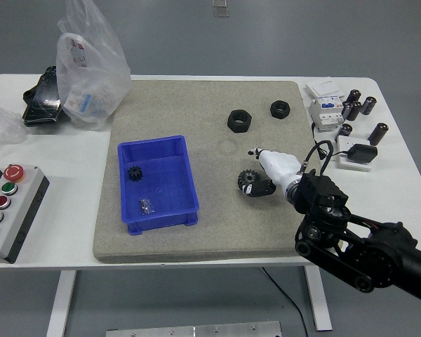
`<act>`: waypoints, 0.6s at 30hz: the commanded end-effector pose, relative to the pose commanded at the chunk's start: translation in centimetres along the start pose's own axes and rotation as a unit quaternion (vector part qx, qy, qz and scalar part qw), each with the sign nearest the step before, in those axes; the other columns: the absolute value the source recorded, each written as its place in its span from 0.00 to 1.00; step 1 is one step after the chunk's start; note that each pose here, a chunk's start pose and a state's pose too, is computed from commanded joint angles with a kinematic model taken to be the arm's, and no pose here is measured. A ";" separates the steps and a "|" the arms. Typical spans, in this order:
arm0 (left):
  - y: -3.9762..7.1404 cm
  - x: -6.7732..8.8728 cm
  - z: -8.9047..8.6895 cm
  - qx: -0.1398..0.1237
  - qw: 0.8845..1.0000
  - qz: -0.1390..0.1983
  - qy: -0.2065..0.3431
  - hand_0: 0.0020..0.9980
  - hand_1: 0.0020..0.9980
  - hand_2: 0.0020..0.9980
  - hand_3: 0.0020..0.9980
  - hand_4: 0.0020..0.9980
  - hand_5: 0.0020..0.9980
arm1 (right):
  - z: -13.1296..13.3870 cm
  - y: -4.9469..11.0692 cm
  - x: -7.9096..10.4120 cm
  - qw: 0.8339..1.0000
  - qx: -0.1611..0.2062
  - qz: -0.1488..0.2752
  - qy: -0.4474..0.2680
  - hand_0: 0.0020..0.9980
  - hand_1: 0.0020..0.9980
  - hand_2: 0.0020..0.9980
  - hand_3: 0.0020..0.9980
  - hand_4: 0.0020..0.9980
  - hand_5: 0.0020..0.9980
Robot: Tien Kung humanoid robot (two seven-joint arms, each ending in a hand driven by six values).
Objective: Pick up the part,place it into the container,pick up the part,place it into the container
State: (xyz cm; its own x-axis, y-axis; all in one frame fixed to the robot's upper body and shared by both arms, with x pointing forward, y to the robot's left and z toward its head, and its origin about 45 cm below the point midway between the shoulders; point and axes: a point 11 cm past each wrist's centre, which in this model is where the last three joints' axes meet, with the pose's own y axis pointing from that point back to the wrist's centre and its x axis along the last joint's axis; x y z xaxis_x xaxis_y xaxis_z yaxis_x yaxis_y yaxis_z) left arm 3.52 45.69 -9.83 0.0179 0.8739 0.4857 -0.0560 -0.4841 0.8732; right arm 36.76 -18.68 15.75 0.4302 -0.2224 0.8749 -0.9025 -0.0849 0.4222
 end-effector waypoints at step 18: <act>0.0 0.0 0.2 -0.006 1.000 -0.001 -0.001 0.62 0.53 0.54 0.63 0.71 0.41 | 0.0 0.0 -0.6 1.000 0.000 0.007 0.000 0.33 0.61 0.48 0.68 0.52 0.23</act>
State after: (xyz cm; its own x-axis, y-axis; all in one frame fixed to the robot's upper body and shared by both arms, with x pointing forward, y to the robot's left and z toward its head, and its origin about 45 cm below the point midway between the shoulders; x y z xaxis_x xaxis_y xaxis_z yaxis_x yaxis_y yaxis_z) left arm 3.75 45.65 -9.83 0.0200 0.8748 0.4841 -0.0680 -0.4819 0.8736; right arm 36.45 -18.57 15.22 0.4180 -0.2240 0.8804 -0.9082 -0.0818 0.4104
